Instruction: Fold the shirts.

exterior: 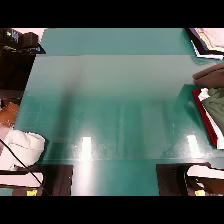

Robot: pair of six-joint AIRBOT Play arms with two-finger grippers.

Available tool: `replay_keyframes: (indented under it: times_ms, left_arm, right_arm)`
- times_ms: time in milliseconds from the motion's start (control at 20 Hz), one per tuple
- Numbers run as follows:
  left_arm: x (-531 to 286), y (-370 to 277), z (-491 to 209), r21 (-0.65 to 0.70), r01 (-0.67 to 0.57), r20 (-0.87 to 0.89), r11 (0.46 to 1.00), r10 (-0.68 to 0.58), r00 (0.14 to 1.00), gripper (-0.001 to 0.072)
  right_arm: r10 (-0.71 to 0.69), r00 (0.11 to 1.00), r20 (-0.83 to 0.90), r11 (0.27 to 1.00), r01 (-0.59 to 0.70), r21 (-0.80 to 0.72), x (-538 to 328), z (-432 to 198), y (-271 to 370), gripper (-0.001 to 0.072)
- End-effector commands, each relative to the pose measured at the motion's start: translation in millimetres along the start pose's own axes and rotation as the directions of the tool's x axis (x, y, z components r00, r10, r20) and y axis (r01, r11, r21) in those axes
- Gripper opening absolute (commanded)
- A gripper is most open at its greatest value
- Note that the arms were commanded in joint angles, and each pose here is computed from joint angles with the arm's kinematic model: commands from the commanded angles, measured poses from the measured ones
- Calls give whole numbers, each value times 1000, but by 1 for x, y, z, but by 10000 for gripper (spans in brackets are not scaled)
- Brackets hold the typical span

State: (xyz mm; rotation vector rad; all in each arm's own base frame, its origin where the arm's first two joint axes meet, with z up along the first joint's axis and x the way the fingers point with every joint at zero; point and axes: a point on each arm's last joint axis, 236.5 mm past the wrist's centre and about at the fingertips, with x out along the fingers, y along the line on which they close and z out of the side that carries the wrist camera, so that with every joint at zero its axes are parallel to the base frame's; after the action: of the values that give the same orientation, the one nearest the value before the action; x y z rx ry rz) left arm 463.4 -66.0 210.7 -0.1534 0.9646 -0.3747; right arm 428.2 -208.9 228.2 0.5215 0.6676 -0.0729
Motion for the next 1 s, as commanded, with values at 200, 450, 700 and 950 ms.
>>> replay_keyframes:
  times_ms: [200,450,700,950]
  left_arm:
    - [5,2,-3,1,3,-10,1000,-3,1000,31]
    - [5,1,-3,21,3,-10,1000,-3,1000,30]
    - [5,1,-3,28,4,-11,1000,-3,1000,30]
    - [5,1,-5,28,5,-18,1000,-4,1000,31]
  right_arm:
    - [-35,999,-16,998,35,-45,-44,3,24,11]
    - [-318,945,-82,948,318,-8,-82,-22,-23,13]
    - [-449,867,-218,887,462,12,-92,-76,-59,15]
    - [-578,737,-350,783,622,18,-111,-134,-104,18]
